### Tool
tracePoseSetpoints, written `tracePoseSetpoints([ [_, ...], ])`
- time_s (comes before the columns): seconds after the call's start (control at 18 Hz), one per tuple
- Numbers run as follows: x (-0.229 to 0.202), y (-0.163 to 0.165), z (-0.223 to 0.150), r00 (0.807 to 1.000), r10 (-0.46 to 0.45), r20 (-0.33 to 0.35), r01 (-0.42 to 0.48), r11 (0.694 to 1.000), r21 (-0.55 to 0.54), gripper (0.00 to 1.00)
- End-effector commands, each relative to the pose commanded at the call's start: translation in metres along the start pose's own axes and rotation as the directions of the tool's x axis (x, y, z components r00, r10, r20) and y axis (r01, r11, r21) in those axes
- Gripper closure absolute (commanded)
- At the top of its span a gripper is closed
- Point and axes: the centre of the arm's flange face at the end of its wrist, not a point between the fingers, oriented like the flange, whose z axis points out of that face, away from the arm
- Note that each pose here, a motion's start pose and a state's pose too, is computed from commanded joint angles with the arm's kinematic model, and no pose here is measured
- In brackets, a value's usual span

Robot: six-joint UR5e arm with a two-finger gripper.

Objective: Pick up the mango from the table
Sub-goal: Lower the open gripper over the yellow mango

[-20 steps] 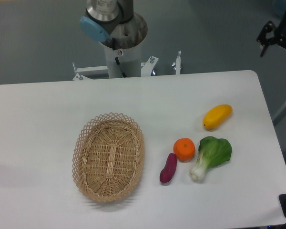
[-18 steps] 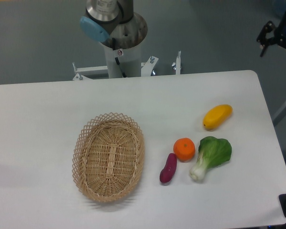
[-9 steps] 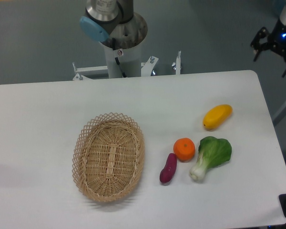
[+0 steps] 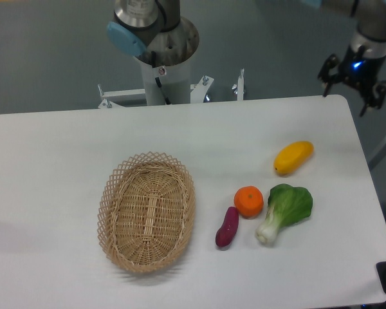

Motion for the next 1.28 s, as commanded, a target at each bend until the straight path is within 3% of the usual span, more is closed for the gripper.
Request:
tracePoseSetpoints([
  [0.39,0.014,-0.007,0.057,0.997,0.038,-0.062,-0.039,0.999,-0.017,0.0],
  [0.61,0.02,-0.021,0.076,0.99,0.113,-0.084,-0.116,0.993,-0.03,0.0],
  [1.28,0.028,-0.027,0.115,0.988,0.121,-0.096,-0.125,0.992,-0.029,0.0],
])
